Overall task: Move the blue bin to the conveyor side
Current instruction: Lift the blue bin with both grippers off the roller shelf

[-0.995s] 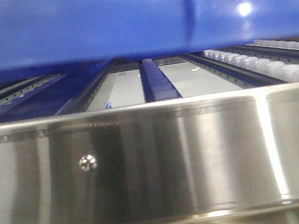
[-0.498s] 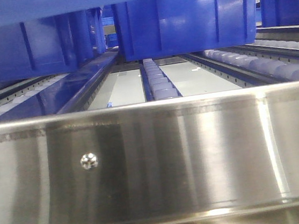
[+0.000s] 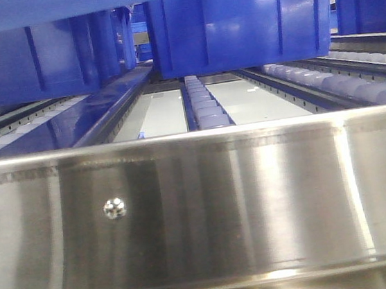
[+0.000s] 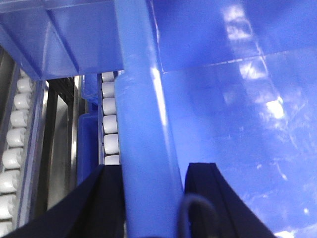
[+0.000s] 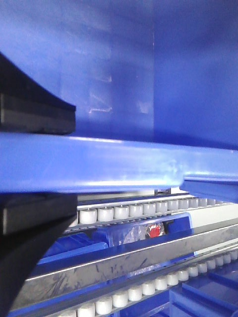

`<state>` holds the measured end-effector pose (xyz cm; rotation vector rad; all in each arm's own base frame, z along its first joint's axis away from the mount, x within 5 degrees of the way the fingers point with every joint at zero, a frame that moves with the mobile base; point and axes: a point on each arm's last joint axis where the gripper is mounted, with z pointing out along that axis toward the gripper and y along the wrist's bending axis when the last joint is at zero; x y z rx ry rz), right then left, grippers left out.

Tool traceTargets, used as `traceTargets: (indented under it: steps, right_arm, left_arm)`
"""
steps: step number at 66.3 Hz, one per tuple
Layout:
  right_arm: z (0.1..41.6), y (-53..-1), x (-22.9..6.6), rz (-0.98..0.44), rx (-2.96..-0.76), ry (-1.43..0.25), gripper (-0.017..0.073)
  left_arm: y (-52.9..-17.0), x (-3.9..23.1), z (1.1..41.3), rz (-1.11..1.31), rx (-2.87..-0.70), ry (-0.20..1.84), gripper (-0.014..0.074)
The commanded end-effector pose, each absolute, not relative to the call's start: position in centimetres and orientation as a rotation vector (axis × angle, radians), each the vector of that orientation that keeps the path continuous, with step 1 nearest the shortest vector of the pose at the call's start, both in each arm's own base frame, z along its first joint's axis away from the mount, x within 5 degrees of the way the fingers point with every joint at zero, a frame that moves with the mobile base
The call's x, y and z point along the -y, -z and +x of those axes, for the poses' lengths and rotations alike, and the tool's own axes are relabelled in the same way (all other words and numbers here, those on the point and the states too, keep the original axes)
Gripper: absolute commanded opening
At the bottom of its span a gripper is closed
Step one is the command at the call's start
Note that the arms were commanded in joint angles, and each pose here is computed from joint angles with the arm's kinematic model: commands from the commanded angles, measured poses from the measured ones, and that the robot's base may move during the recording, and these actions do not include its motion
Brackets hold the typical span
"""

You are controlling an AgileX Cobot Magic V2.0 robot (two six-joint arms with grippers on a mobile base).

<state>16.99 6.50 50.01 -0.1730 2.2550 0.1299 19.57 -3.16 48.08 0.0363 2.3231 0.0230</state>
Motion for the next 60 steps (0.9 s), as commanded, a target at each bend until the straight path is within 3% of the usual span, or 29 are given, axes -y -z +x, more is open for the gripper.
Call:
traceTargets:
  steps: [1, 60]
  right_arm:
    - [17.2, -51.1, -6.8, -0.190, -2.143, -0.175, -0.0070]
    - [18.9, -50.1, -7.7, -0.202, -2.192, -0.155, -0.0070]
  left_arm:
    - [-49.5, 3.3, 19.1, 0.019, -2.212, 0.023, -0.0016]
    - [-50.8, 2.9, 18.9, 0.008, -2.159, -0.014, -0.0016]
